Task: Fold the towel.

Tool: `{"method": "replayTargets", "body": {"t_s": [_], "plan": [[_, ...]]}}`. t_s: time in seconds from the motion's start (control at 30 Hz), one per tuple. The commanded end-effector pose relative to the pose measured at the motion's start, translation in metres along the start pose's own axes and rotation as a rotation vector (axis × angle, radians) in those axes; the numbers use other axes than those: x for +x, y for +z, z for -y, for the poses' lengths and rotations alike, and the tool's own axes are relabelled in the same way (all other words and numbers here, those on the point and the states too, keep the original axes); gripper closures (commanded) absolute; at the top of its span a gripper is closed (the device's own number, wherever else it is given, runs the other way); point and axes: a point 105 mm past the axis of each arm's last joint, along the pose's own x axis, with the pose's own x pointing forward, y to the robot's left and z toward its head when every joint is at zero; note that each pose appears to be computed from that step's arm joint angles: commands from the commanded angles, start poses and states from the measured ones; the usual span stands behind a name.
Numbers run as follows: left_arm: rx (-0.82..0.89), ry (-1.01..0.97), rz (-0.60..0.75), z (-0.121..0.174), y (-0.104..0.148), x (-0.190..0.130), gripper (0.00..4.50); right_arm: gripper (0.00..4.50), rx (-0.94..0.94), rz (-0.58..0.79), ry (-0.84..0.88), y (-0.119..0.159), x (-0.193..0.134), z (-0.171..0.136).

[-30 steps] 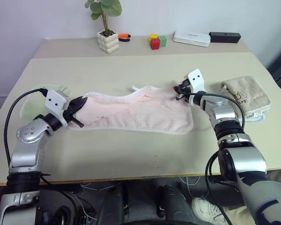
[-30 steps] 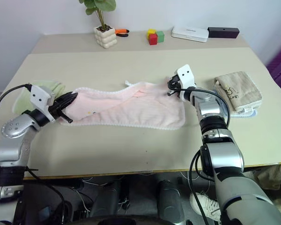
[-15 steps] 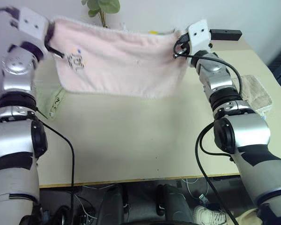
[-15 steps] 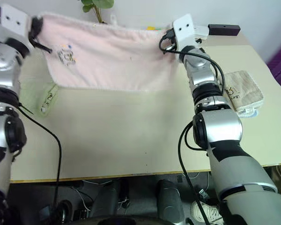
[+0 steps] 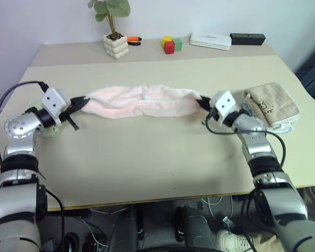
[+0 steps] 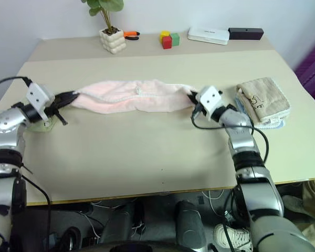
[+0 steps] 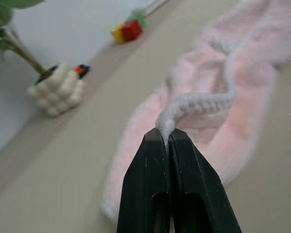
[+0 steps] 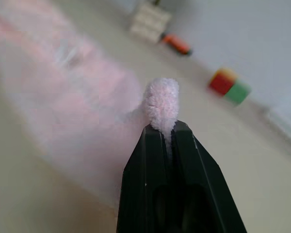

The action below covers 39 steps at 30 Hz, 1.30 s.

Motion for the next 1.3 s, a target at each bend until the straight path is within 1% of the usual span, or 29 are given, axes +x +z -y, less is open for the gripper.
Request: {"method": "replayTargets", "body": {"t_s": [0.03, 0.1, 0.13, 0.2, 0.23, 0.3, 0.33, 0.37, 0.4, 0.43, 0.5, 0.57, 0.63, 0.73, 0.83, 0.93, 1.07, 1.2, 1.3], "plan": [[0.035, 0.010, 0.030, -0.008, 0.015, -0.014, 4.50, 4.46, -0.036, 0.026, 0.102, 0.013, -0.012, -0.008], [0.023, 0.000, 0.009, -0.006, 0.012, -0.020, 4.50, 4.46, -0.042, 0.003, 0.122, 0.010, -0.018, -0.009], [0.021, -0.002, -0.001, -0.006, 0.011, -0.024, 4.50, 4.20, -0.021, -0.002, 0.136, 0.009, -0.021, -0.008], [0.014, 0.003, -0.012, -0.006, 0.010, -0.028, 4.50, 3.53, 0.002, -0.004, 0.154, 0.009, -0.025, -0.007], [0.012, 0.005, -0.014, -0.007, 0.010, -0.030, 4.50, 3.07, 0.015, -0.005, 0.189, 0.008, -0.028, -0.011], [0.010, 0.007, -0.016, -0.007, 0.010, -0.031, 4.50, 2.19, -0.016, -0.043, 0.223, 0.001, -0.033, -0.015], [0.009, 0.006, -0.016, -0.006, 0.011, -0.031, 4.50, 1.57, -0.015, -0.062, 0.241, -0.002, -0.034, -0.017], [0.008, 0.004, -0.014, -0.005, 0.011, -0.031, 4.50, 1.15, 0.001, -0.069, 0.250, -0.003, -0.035, -0.017], [0.006, 0.003, -0.012, -0.004, 0.012, -0.030, 4.50, 0.57, 0.017, -0.070, 0.257, -0.002, -0.034, -0.016], [0.005, 0.002, -0.011, -0.003, 0.012, -0.030, 4.50, 0.11, 0.035, -0.066, 0.262, 0.000, -0.034, -0.016], [0.003, 0.001, -0.010, -0.002, 0.013, -0.029, 4.50, 0.11, 0.039, -0.063, 0.267, 0.002, -0.033, -0.015], [0.001, -0.001, -0.007, 0.001, 0.013, -0.027, 4.50, 0.11, -0.016, -0.073, 0.282, 0.006, -0.030, -0.013], [-0.009, -0.001, -0.002, 0.003, 0.013, -0.026, 4.50, 0.11, -0.115, -0.098, 0.290, 0.004, -0.026, -0.014], [-0.007, 0.000, -0.001, 0.004, 0.014, -0.026, 4.50, 0.11, -0.167, -0.102, 0.301, 0.003, -0.025, -0.015], [-0.006, -0.003, 0.000, 0.005, 0.015, -0.025, 4.50, 0.89, -0.155, -0.083, 0.318, 0.009, -0.022, -0.016], [-0.008, -0.005, 0.001, 0.007, 0.016, -0.025, 4.50, 2.35, -0.191, -0.103, 0.346, 0.007, -0.022, -0.016], [-0.010, -0.009, 0.003, 0.008, 0.016, -0.025, 4.50, 4.47, -0.201, -0.096, 0.375, 0.009, -0.024, -0.016], [-0.013, -0.020, -0.009, 0.009, 0.016, -0.028, 4.50, 4.47, -0.213, -0.104, 0.417, 0.009, -0.030, -0.018], [-0.017, -0.046, -0.047, 0.010, 0.011, -0.041, 4.50, 4.47, -0.214, -0.113, 0.451, 0.008, -0.042, -0.015]]}}
